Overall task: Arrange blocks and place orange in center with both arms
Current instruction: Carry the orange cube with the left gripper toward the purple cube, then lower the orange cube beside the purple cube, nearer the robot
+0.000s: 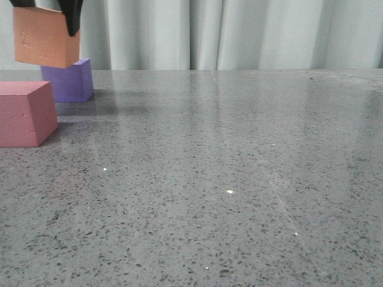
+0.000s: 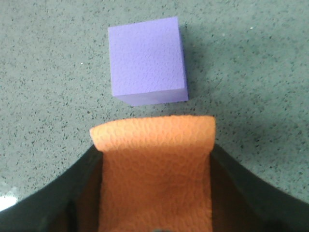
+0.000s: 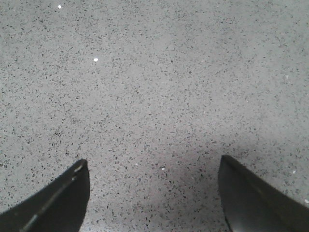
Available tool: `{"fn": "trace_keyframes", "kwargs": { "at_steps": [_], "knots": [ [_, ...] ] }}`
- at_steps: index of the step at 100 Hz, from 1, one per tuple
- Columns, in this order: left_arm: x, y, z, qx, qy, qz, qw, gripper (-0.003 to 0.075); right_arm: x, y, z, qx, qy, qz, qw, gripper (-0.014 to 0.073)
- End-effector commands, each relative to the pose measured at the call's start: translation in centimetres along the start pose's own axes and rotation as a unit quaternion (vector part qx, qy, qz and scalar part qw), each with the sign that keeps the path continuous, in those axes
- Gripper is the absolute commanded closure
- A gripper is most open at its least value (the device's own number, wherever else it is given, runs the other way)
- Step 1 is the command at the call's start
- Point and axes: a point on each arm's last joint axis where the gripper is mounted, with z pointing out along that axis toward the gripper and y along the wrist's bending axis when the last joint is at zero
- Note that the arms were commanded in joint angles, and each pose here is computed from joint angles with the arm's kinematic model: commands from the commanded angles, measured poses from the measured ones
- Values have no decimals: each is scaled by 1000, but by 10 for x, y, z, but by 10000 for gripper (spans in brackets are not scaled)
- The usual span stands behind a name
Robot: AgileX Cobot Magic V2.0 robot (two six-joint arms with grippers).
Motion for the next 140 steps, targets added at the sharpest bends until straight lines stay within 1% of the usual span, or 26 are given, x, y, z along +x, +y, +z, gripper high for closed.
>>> {"fn": "trace_keyframes", "kwargs": {
  "at_steps": [1, 35, 64, 82, 140],
  "knots": [
    [-5, 11, -26, 23, -51, -13, 998, 666, -10, 0, -5, -3, -39, -5, 999, 46],
    [-2, 8, -20, 33, -57, -23, 998, 666, -9, 0, -5, -1, -33, -5, 999, 46],
    [-1, 18, -4, 48, -39, -53, 997, 666, -8, 0, -5, 0, -28, -5, 1000, 46],
    [-2, 17, -3, 54, -48, -53, 996, 666, -8, 0, -5, 0, -28, -5, 1000, 46],
    [-2, 15, 1, 53, -48, -45, 996, 666, -8, 0, -5, 1, -26, -5, 1000, 46]
  ]
}}
